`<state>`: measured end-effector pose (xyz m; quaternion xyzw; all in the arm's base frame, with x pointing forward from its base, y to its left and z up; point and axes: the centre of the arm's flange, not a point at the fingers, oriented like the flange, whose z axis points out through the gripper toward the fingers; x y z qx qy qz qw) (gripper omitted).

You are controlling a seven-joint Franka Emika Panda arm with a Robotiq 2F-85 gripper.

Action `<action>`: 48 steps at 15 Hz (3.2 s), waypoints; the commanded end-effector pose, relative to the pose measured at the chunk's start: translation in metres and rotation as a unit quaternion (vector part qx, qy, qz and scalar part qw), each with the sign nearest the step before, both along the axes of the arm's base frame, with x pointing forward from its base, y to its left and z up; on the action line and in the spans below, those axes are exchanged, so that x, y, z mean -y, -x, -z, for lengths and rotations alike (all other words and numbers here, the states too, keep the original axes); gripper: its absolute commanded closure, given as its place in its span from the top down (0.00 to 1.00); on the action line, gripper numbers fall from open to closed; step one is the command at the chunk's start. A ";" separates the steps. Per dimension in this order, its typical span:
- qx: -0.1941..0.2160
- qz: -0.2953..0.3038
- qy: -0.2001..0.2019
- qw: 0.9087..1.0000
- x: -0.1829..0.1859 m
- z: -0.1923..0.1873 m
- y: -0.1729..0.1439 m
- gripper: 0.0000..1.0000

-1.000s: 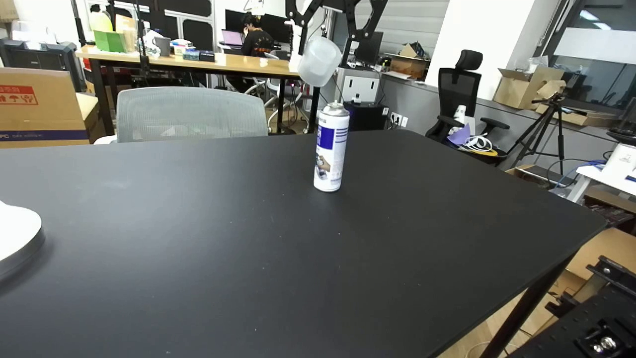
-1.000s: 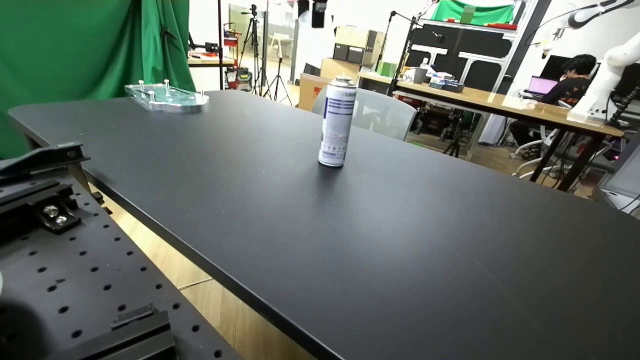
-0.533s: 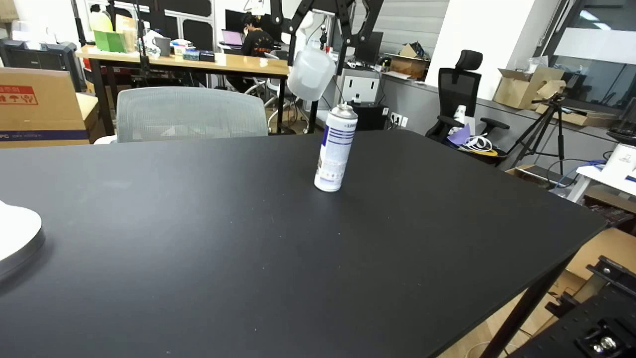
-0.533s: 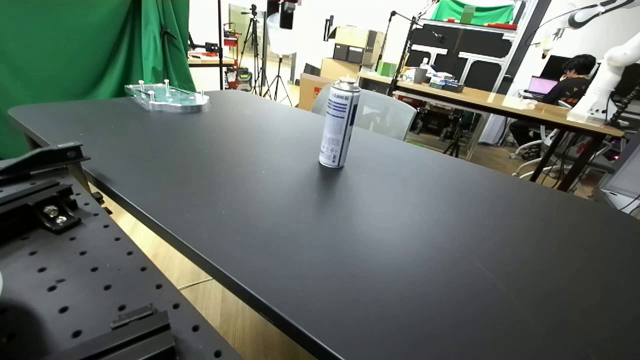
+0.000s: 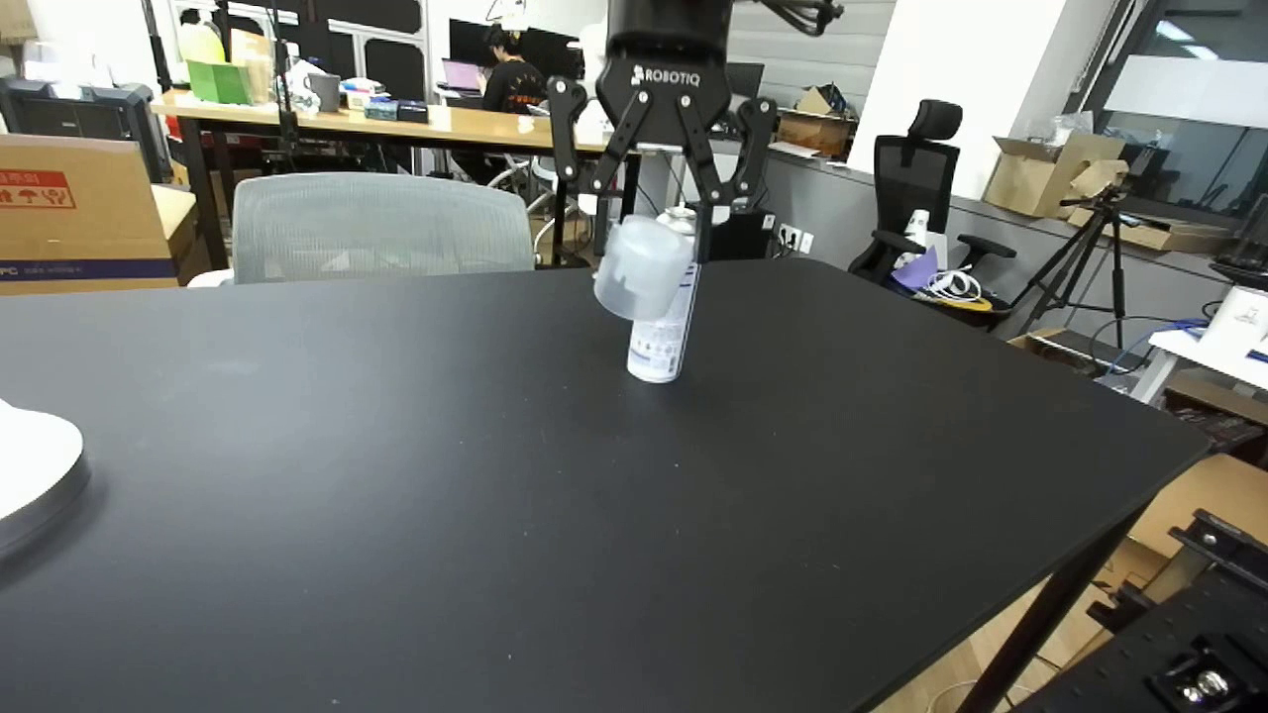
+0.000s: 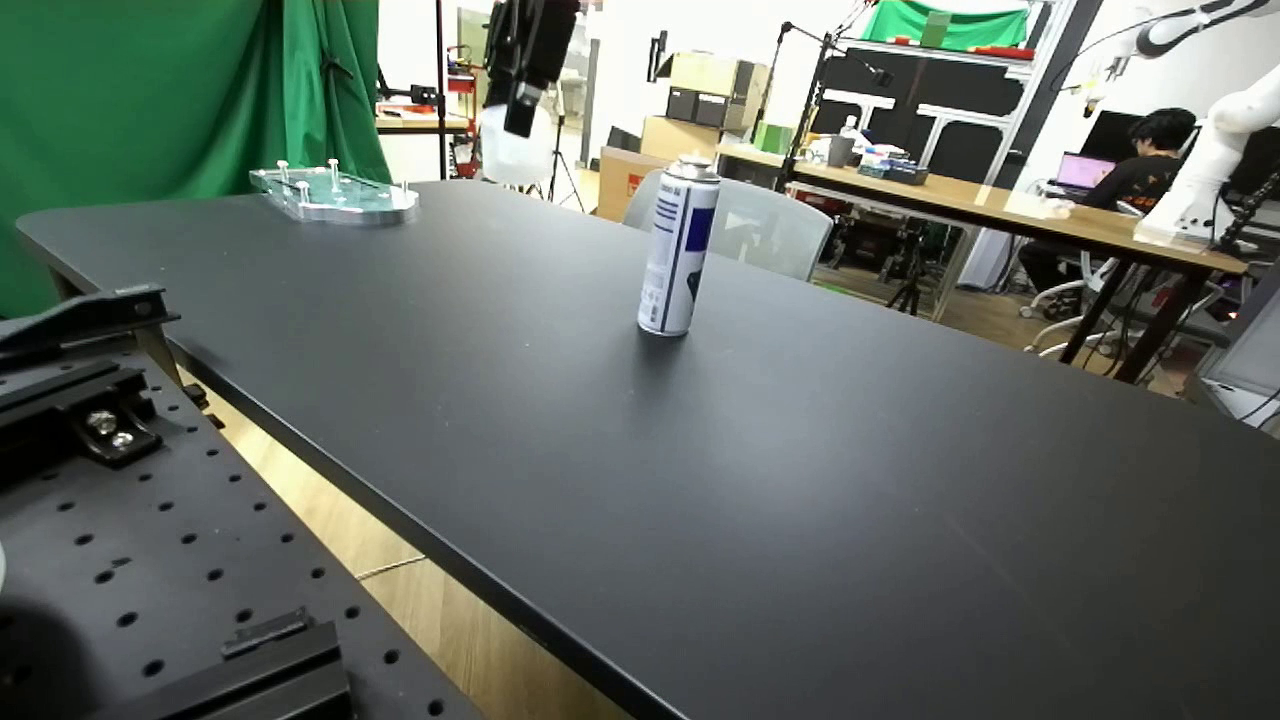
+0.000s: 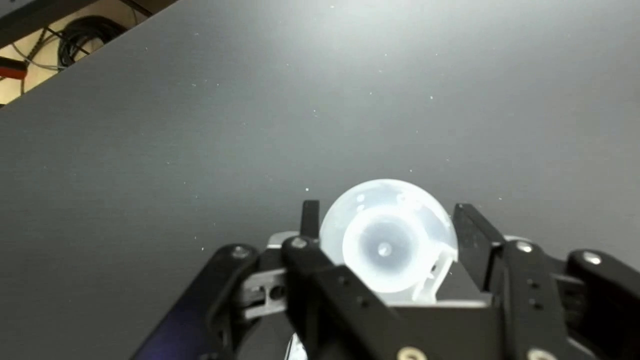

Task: Take the lid off the spray can

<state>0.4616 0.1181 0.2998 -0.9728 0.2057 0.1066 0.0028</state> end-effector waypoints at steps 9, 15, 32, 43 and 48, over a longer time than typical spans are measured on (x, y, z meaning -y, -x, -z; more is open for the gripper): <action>-0.079 0.095 0.024 0.992 0.049 0.085 0.002 0.42; -0.074 0.174 0.053 0.981 0.052 0.096 -0.001 0.42; -0.064 0.210 0.009 0.976 0.046 0.097 -0.004 0.67; -0.106 0.198 -0.002 0.974 0.080 0.138 -0.030 0.42; -0.123 0.188 -0.001 0.974 0.094 0.160 -0.033 0.85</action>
